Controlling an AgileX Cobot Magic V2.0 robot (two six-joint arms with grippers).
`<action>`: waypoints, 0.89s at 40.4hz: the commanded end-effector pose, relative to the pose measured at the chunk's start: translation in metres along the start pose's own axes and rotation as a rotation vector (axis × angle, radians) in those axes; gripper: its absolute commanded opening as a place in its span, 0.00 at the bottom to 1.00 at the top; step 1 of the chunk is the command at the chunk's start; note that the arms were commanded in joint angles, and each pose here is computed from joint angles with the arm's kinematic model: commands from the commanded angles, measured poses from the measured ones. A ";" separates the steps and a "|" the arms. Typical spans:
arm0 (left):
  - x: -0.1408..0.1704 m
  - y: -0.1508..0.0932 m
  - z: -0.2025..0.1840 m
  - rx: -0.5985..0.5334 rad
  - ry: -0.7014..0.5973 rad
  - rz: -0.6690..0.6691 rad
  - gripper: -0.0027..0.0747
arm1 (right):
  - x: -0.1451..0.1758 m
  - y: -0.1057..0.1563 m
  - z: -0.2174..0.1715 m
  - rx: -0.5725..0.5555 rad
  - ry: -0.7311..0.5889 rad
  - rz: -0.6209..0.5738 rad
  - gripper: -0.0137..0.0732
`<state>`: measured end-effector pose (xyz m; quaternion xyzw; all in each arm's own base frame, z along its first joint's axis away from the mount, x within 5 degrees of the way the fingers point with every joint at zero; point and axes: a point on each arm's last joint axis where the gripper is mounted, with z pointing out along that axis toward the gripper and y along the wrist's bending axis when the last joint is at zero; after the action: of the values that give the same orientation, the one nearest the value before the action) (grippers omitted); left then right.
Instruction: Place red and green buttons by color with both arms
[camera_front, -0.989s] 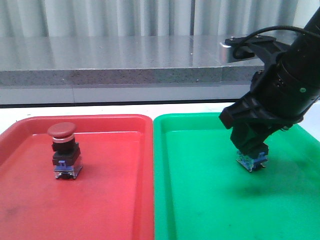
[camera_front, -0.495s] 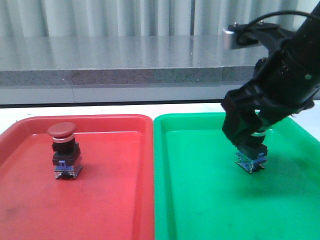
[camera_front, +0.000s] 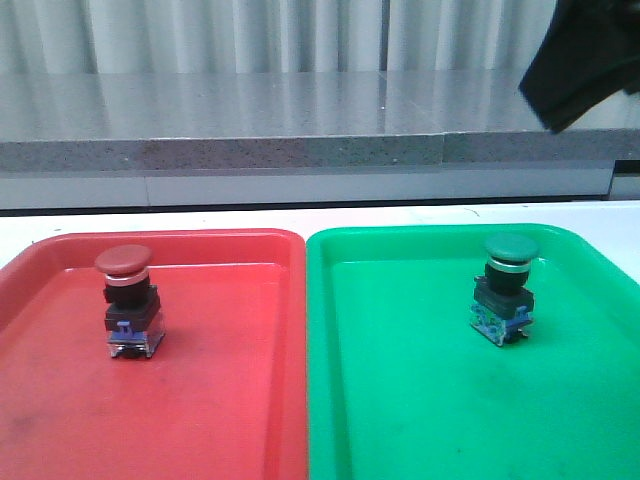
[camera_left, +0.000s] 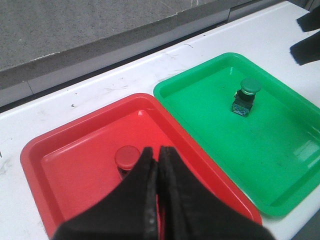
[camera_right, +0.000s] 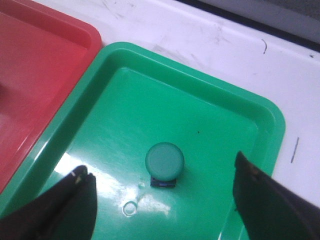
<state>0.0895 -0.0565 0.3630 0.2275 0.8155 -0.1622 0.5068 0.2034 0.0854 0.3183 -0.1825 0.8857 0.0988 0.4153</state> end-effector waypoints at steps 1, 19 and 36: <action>-0.014 -0.001 -0.005 0.010 -0.096 -0.016 0.01 | -0.010 0.002 -0.037 0.002 -0.118 -0.022 0.83; -0.014 -0.001 -0.005 0.010 -0.096 -0.016 0.01 | 0.035 0.007 -0.120 -0.007 -0.224 -0.036 0.83; -0.014 -0.001 -0.005 0.010 -0.096 -0.016 0.01 | 0.049 0.007 -0.127 -0.007 -0.253 -0.038 0.83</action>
<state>0.0895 -0.0565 0.3630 0.2275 0.8155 -0.1622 0.5068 0.0807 0.0380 0.3483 -0.1880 0.8457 0.1134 0.4864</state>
